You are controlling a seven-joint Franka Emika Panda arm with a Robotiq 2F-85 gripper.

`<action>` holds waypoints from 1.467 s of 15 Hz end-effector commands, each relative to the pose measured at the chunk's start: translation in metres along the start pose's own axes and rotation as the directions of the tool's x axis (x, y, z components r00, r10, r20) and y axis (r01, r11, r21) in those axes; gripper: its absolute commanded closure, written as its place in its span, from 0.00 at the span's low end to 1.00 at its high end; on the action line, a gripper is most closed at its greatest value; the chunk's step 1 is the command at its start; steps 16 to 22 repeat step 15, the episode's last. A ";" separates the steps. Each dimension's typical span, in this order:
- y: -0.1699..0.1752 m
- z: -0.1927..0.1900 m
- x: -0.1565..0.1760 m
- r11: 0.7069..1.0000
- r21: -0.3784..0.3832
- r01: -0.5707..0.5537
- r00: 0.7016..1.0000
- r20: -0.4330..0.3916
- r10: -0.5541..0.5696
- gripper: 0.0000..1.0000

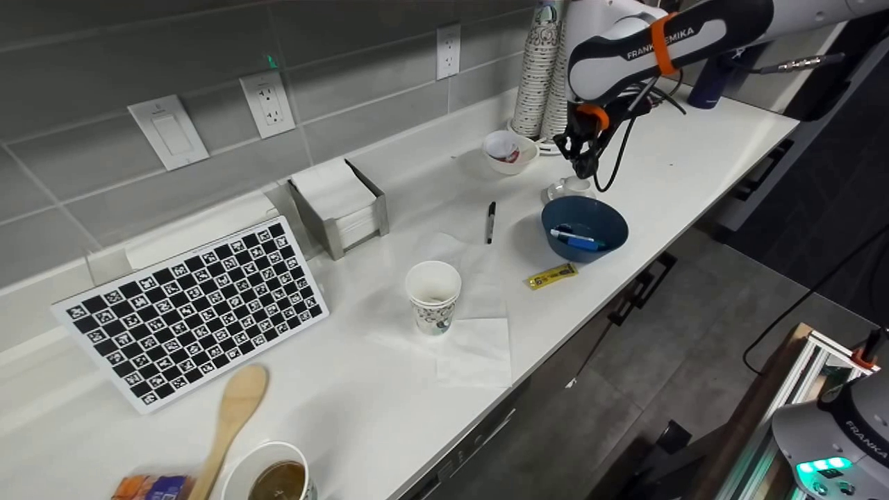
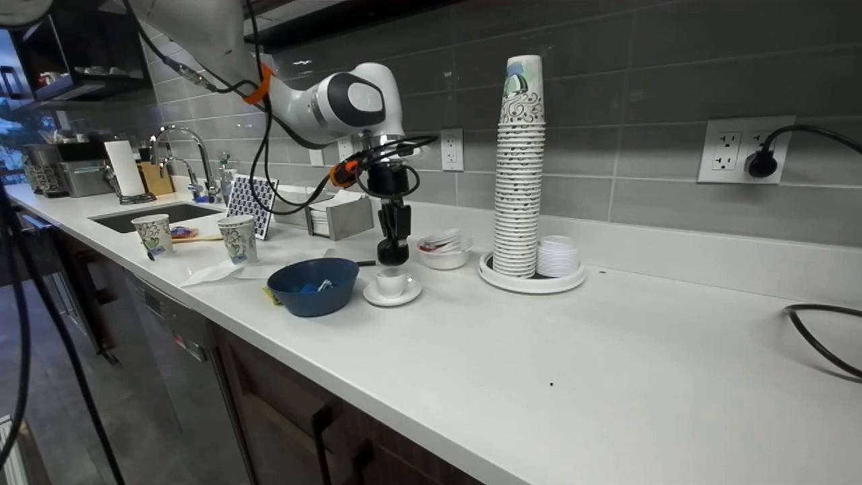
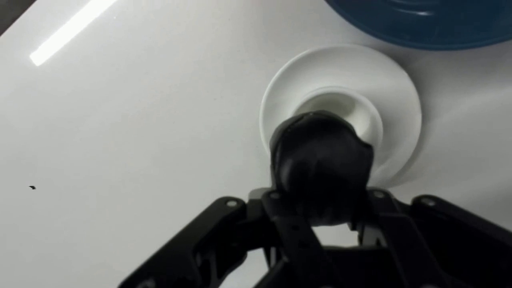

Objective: Put the black thing on the tea cup

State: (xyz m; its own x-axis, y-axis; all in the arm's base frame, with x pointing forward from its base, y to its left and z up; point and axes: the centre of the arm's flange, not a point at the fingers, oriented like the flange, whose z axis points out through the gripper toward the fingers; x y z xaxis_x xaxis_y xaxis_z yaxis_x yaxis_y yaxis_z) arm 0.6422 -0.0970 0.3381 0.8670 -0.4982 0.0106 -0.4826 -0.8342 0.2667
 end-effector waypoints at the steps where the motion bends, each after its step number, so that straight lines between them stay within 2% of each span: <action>1: -0.006 0.000 0.009 1.000 -0.014 0.017 0.999 0.033 -0.016 0.34; 6: -0.005 -0.005 0.008 0.999 -0.025 0.023 0.998 0.062 -0.022 0.01; 8: 0.000 -0.019 0.009 1.000 0.009 0.027 0.998 0.063 -0.027 0.00; 10: 0.012 -0.040 0.010 0.995 0.084 0.059 0.995 0.073 -0.065 0.00; 11: 0.024 -0.052 0.012 0.984 0.149 0.100 0.991 0.073 -0.111 0.00; 13: 0.040 -0.068 0.017 0.960 0.223 0.172 0.984 -0.003 -0.175 0.00; 14: 0.022 -0.050 0.015 0.983 0.144 0.115 0.993 0.022 -0.119 0.00; 15: 0.030 -0.057 0.017 0.981 0.154 0.118 0.993 0.011 -0.121 0.00; 22: 0.030 -0.057 0.017 0.981 0.154 0.118 0.993 0.011 -0.121 0.00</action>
